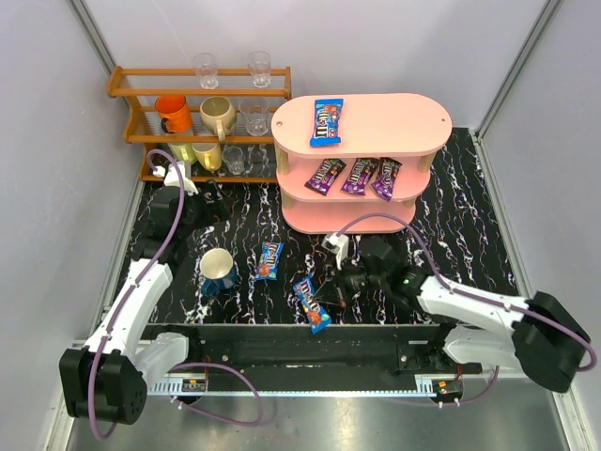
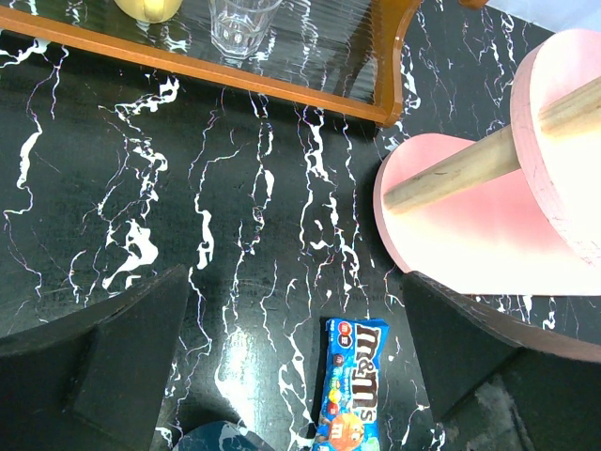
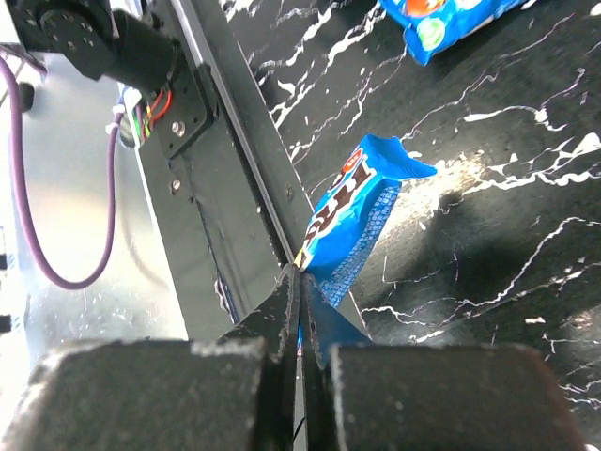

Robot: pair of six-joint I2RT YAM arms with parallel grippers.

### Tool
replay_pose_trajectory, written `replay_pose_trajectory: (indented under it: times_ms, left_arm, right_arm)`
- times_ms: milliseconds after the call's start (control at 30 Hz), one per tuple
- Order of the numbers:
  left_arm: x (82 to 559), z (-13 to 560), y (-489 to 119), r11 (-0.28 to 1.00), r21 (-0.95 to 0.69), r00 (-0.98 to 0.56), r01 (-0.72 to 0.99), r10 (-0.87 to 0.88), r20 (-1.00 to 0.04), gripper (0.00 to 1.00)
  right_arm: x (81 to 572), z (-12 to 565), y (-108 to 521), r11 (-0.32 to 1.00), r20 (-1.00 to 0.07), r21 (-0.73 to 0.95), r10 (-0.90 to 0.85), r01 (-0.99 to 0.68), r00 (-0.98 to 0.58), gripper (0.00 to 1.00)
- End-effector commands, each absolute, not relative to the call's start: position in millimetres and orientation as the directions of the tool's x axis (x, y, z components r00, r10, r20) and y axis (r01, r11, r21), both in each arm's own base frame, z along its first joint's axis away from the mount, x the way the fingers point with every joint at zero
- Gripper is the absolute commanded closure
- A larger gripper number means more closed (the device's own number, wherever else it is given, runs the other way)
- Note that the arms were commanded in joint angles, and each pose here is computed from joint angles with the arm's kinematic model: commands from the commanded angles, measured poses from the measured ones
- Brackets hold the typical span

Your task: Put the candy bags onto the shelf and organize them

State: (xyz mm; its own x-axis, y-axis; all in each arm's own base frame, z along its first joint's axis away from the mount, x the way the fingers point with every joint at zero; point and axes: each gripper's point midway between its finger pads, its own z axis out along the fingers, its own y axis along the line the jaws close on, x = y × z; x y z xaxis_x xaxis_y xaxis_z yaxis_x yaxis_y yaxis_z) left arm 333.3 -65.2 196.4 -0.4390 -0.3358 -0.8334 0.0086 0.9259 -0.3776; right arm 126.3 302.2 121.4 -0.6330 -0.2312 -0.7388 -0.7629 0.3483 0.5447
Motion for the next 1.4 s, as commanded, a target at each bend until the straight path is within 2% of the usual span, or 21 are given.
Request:
replay_pose_trajectory:
  times_ms: [0, 200, 233, 267, 300, 367, 400, 500, 533, 567, 633, 667, 700, 733, 900, 1067, 1367]
  left_arm:
    - [342, 226, -65, 0.923, -0.382, -0.368, 0.042, -0.341, -0.865, 0.01]
    - [342, 226, -65, 0.924, -0.381, -0.368, 0.043, -0.34, -0.865, 0.01]
    - [341, 225, -66, 0.923, -0.381, -0.37, 0.044, -0.34, -0.865, 0.01]
    - [342, 226, -66, 0.923, -0.382, -0.368, 0.046, -0.34, -0.865, 0.01]
    - [342, 226, -66, 0.923, -0.383, -0.368, 0.046, -0.341, -0.865, 0.01]
    - [342, 226, -66, 0.923, -0.382, -0.37, 0.047, -0.339, -0.865, 0.01]
    - [342, 227, -66, 0.923, -0.381, -0.37, 0.047, -0.338, -0.865, 0.01]
    - [342, 227, -65, 0.925, -0.377, -0.367, 0.041, -0.337, -0.867, 0.01]
    - [342, 227, -64, 0.926, -0.376, -0.365, 0.039, -0.337, -0.868, 0.01]
    - [342, 227, -64, 0.926, -0.375, -0.365, 0.04, -0.336, -0.868, 0.01]
    - [342, 228, -64, 0.925, -0.377, -0.364, 0.041, -0.337, -0.868, 0.01]
    - [342, 227, -64, 0.926, -0.376, -0.366, 0.037, -0.338, -0.867, 0.01]
    - [342, 227, -64, 0.925, -0.377, -0.365, 0.041, -0.337, -0.868, 0.01]
    - [342, 227, -64, 0.925, -0.377, -0.365, 0.041, -0.337, -0.868, 0.01]
    - [343, 226, -65, 0.924, -0.379, -0.367, 0.039, -0.34, -0.866, 0.01]
    - [343, 224, -66, 0.923, -0.383, -0.375, 0.043, -0.34, -0.862, 0.01]
    - [343, 222, -64, 0.926, -0.377, -0.375, 0.034, -0.338, -0.863, 0.01]
  right_arm:
    - [127, 122, 314, 0.3, -0.724, 0.518, -0.345, -0.801, -0.597, 1.0]
    - [166, 104, 308, 0.485, -0.713, 0.398, -0.371, -0.779, -0.595, 1.0]
    - [177, 106, 309, 0.52, -0.725, 0.367, -0.36, -0.771, -0.588, 0.9]
    - [188, 102, 306, 0.575, -0.724, 0.343, -0.343, -0.743, -0.599, 0.73]
    - [212, 98, 296, 0.682, -0.74, 0.265, -0.309, -0.682, -0.597, 0.52]
    - [236, 99, 286, 0.789, -0.751, 0.218, -0.24, -0.575, -0.615, 0.29]
    - [252, 102, 275, 0.847, -0.77, 0.172, -0.203, -0.503, -0.605, 0.28]
    - [263, 109, 268, 0.9, -0.775, 0.188, -0.11, -0.393, -0.622, 0.26]
    - [261, 109, 269, 0.898, -0.768, 0.208, -0.095, -0.387, -0.633, 0.27]
    - [256, 110, 273, 0.893, -0.751, 0.255, -0.058, -0.371, -0.658, 0.32]
    - [237, 102, 282, 0.852, -0.699, 0.341, -0.053, -0.398, -0.713, 0.49]
    - [228, 104, 287, 0.835, -0.672, 0.394, -0.022, -0.383, -0.74, 0.62]
    - [221, 102, 287, 0.835, -0.655, 0.409, -0.012, -0.368, -0.755, 0.97]
    - [207, 103, 289, 0.828, -0.652, 0.413, -0.022, -0.379, -0.758, 1.0]
    - [171, 103, 292, 0.811, -0.622, 0.453, -0.009, -0.37, -0.783, 1.0]
    - [143, 87, 308, 0.787, -0.59, 0.45, -0.091, -0.421, -0.802, 1.0]
    - [124, 59, 325, 0.792, -0.523, 0.453, -0.136, -0.409, -0.842, 1.0]
